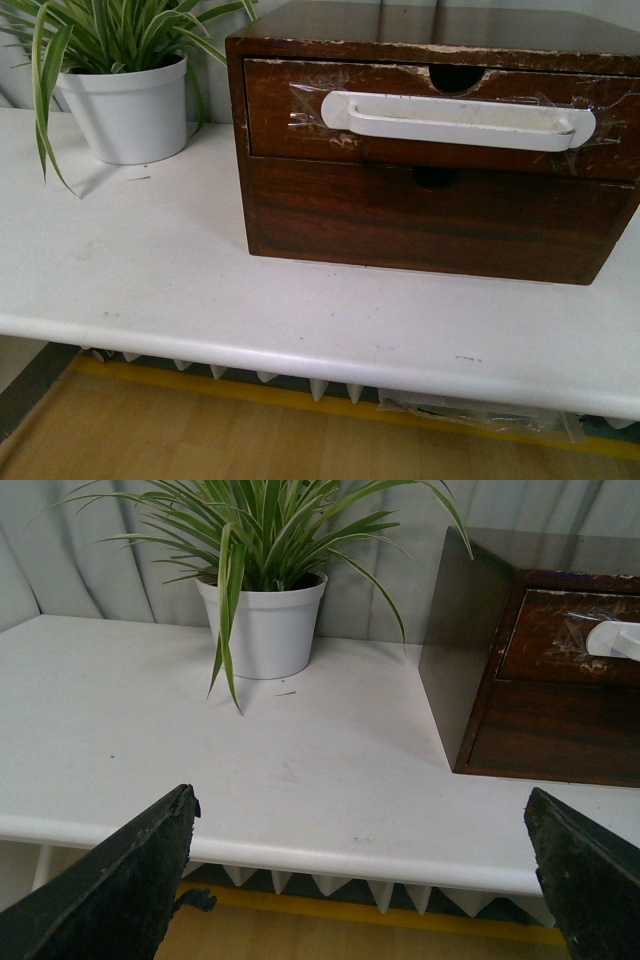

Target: Open drawer

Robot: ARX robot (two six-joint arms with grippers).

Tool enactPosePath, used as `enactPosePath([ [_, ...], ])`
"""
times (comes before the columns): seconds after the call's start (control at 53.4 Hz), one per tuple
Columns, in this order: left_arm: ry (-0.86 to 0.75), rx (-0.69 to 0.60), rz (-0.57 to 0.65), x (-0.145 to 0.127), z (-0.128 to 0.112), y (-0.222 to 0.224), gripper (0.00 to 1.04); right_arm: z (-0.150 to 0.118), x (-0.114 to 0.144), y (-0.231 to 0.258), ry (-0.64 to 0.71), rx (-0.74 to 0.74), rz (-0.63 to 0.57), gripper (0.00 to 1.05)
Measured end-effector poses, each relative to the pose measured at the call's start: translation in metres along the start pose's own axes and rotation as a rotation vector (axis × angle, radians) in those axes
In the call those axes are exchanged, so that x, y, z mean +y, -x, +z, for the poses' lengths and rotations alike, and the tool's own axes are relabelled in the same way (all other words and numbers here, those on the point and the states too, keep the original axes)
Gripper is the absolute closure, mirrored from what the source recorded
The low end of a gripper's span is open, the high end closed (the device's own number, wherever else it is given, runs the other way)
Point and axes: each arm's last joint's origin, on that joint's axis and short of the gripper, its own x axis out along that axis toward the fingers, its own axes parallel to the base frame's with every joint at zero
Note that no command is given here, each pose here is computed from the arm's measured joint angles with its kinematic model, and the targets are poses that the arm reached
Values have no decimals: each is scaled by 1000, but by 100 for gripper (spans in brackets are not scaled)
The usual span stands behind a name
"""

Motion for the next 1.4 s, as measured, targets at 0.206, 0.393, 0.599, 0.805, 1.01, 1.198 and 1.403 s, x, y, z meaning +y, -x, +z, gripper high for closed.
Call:
enactPosePath([
  [0.206,0,0,0,0,0,0,6,0,0,0,0,0,0,9],
  [0.393,0,0,0,0,0,0,6,0,0,0,0,0,0,9],
  [0.599,0,0,0,0,0,0,6,0,0,0,0,0,0,9],
  [0.805,0,0,0,0,0,0,6,0,0,0,0,0,0,9],
  [1.01,0,0,0,0,0,0,6,0,0,0,0,0,0,9],
  [1.198,0,0,0,0,0,0,6,0,0,0,0,0,0,9],
  [1.403,0,0,0,0,0,0,6,-1,0,0,10,46,-35,9],
])
